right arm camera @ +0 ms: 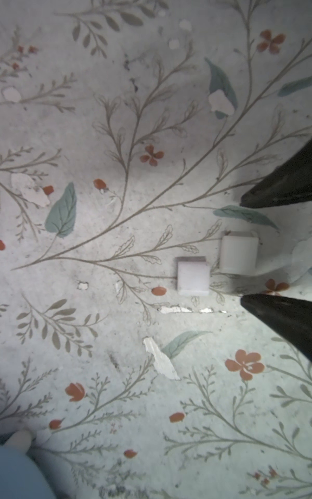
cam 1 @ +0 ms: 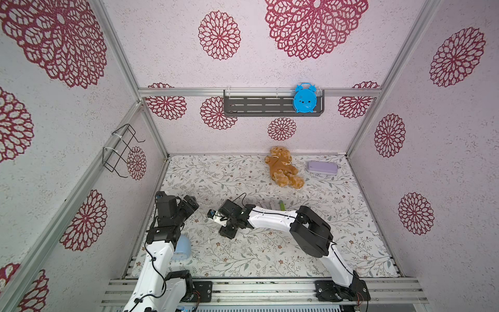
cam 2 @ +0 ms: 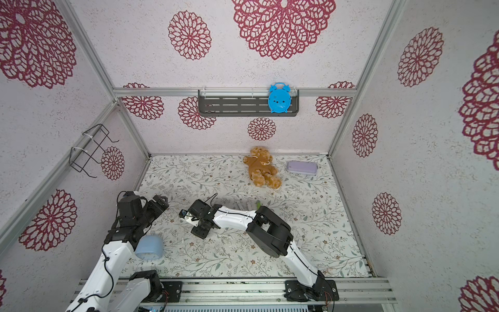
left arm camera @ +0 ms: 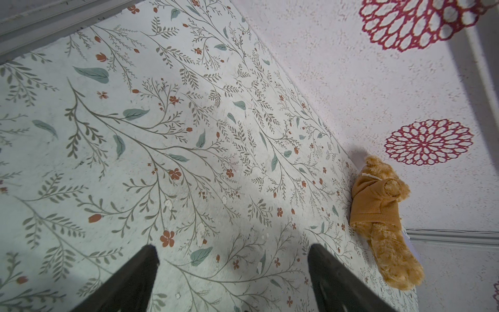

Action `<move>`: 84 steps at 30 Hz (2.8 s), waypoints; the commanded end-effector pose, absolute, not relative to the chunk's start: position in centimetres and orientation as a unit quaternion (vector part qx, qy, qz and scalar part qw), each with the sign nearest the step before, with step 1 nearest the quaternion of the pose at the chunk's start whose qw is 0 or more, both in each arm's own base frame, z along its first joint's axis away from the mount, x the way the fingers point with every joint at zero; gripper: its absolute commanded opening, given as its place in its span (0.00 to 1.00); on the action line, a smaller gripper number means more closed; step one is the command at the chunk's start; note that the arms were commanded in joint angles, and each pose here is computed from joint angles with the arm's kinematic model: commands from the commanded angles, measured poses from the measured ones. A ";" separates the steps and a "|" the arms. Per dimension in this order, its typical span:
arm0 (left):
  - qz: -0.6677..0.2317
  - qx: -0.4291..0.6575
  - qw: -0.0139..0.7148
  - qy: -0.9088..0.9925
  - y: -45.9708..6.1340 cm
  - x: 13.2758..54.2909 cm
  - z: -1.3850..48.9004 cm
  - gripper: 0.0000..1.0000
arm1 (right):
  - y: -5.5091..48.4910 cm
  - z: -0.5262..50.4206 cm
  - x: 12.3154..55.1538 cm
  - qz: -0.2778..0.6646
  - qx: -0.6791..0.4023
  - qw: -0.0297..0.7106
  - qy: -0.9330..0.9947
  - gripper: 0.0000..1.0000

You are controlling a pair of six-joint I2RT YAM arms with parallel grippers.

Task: Close the usb drive cover
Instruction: Move the cover to the center of the board.

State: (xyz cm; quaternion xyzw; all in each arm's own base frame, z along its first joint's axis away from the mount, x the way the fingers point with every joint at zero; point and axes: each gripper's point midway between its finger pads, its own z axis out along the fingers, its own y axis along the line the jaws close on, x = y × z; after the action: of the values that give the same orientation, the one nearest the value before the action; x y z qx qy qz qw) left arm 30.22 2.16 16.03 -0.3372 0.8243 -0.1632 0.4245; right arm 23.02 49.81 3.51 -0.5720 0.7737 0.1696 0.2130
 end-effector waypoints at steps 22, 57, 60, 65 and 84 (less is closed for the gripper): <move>-0.171 -0.335 0.415 0.828 2.0 29.8 15.6 0.91 | 48.1 1.4 22.8 0.109 -0.596 0.195 0.772 0.28; -0.262 -0.279 0.410 0.828 -1.4 30.8 16.5 0.90 | 34.7 2.9 20.4 0.085 -0.549 0.183 0.811 0.30; -0.271 -0.279 0.404 0.828 -1.7 30.9 16.4 0.90 | 34.9 2.9 20.3 0.089 -0.545 0.180 0.814 0.33; -0.283 -0.282 0.399 0.825 -2.0 31.3 16.4 0.90 | 35.2 3.5 20.8 0.087 -0.546 0.194 0.810 0.39; -0.267 -0.243 0.467 0.807 -1.6 30.7 20.1 0.91 | 34.9 18.2 25.2 0.104 -0.474 0.399 0.778 0.70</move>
State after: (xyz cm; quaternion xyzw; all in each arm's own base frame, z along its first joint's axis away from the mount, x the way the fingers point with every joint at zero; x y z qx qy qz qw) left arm 30.60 -2.03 18.59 -0.2621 0.8158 -0.2804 0.4326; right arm 23.64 36.29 14.46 -0.5121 0.7817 0.1051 0.3401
